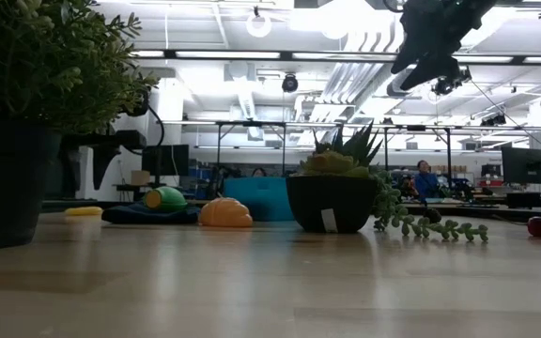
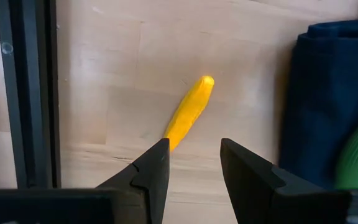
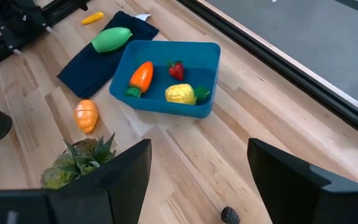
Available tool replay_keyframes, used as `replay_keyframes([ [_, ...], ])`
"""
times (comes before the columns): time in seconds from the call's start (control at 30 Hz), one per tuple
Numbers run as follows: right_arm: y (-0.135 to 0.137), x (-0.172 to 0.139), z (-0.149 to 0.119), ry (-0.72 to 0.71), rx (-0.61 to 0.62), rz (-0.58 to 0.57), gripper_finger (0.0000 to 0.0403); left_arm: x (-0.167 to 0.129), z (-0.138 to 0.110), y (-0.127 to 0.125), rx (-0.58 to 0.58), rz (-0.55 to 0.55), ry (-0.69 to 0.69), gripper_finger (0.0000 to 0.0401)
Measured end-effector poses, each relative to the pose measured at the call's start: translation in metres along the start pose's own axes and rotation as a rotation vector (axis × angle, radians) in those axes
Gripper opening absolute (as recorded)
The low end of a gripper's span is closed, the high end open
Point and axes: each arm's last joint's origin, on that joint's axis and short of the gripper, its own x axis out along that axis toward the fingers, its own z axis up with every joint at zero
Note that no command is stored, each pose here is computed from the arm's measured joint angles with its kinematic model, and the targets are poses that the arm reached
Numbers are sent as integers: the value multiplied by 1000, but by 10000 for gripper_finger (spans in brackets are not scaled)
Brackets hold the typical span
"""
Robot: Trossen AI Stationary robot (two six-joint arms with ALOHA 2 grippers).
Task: Pick and placing Produce into tupperware
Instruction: Put the yellow corn into the blue bin
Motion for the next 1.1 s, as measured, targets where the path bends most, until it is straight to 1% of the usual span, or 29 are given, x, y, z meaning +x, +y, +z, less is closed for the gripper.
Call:
replay_keyframes([
  [0.2,0,0,0,0,-1,1,256,0,-1,0,27,-2,11,131],
  [0.5,0,0,0,0,-8,1,256,0,-4,2,157,7,51,131],
  [0.67,0,0,0,0,10,1,256,0,-5,3,180,16,62,131],
  [0.8,0,0,0,0,14,1,256,0,-7,1,227,15,56,131],
  [0.97,0,0,0,-1,19,1,256,0,-17,-8,328,60,21,131],
  [1.1,0,0,1,-11,27,3,256,1,-22,-13,313,94,-19,131],
])
